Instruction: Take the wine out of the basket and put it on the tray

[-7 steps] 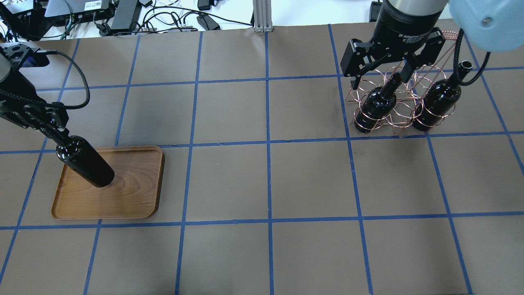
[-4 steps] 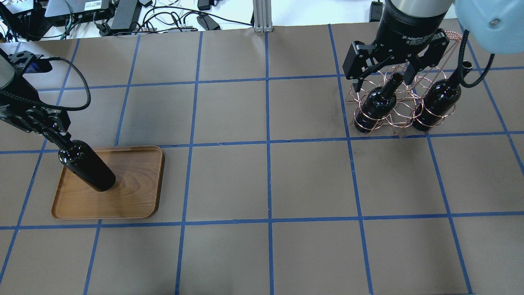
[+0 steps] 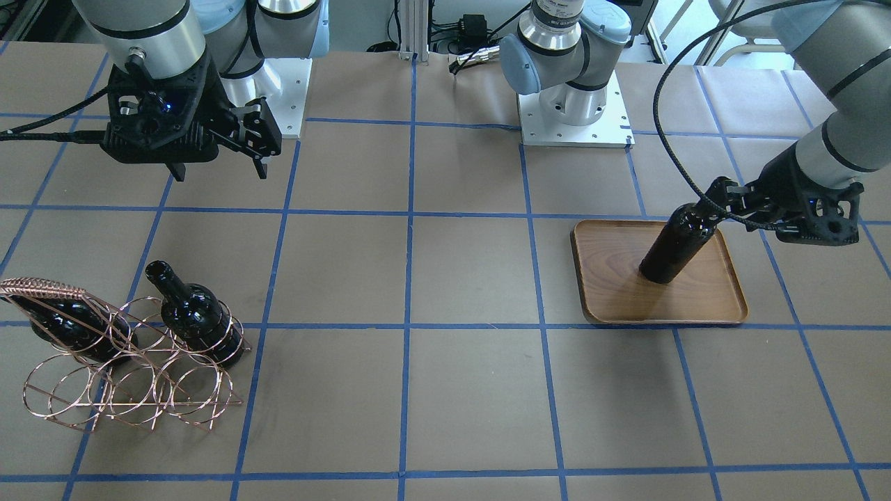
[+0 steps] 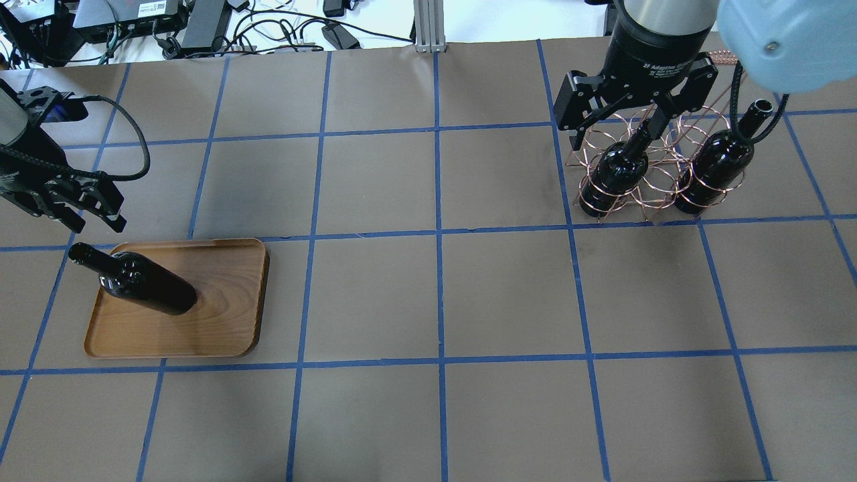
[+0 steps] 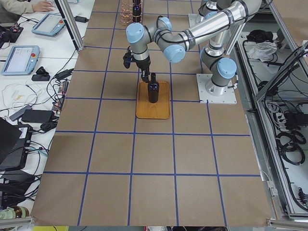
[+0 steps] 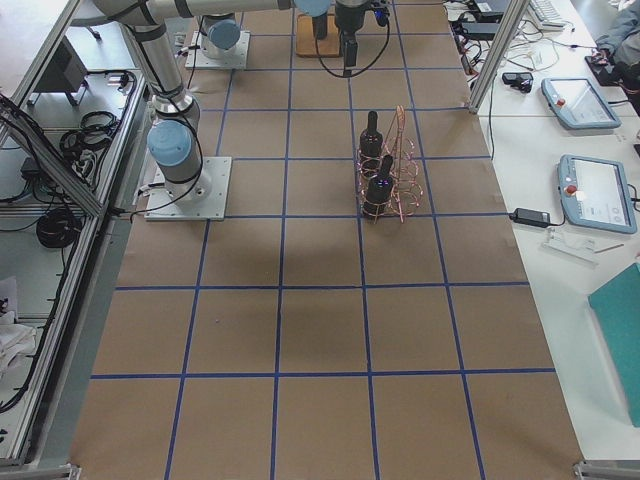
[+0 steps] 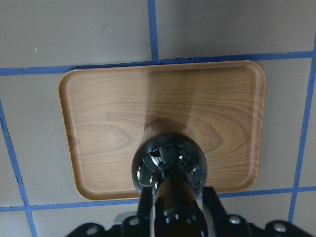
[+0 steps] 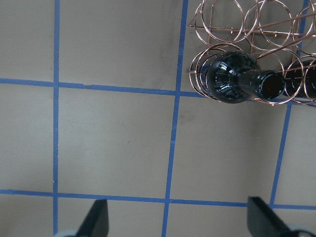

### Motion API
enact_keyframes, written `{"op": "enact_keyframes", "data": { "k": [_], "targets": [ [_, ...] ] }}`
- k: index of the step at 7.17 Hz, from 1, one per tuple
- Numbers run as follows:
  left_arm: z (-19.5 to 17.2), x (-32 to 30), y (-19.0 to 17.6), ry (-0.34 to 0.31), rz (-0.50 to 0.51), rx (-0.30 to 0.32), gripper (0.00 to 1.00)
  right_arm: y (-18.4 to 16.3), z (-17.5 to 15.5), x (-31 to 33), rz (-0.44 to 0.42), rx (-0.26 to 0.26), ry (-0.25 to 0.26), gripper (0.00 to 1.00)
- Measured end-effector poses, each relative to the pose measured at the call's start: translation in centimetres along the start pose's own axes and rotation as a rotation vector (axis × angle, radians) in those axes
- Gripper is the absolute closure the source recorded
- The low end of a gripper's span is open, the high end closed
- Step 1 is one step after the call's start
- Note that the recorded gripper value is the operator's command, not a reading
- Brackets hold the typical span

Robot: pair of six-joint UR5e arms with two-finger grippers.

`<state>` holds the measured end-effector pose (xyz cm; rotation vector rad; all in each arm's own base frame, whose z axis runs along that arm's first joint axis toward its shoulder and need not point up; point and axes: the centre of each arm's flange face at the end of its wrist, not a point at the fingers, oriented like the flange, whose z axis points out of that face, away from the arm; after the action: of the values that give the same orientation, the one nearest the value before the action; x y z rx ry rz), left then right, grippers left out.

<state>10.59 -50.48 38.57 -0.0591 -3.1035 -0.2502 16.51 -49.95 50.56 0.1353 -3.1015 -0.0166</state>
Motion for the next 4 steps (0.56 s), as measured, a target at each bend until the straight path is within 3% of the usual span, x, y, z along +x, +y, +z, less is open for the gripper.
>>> {"op": "enact_keyframes", "data": {
  "k": [2, 4],
  "targets": [
    [-2.3, 0.9, 0.9, -0.018, -0.046, 0.021, 0.00, 1.1, -1.7, 0.5, 0.006, 0.035, 0.027, 0.00],
    [-6.1, 3.7, 1.7, -0.044, -0.123, 0.081, 0.00, 2.8, -3.9, 1.0, 0.013, 0.078, 0.065, 0.00]
  ]
}}
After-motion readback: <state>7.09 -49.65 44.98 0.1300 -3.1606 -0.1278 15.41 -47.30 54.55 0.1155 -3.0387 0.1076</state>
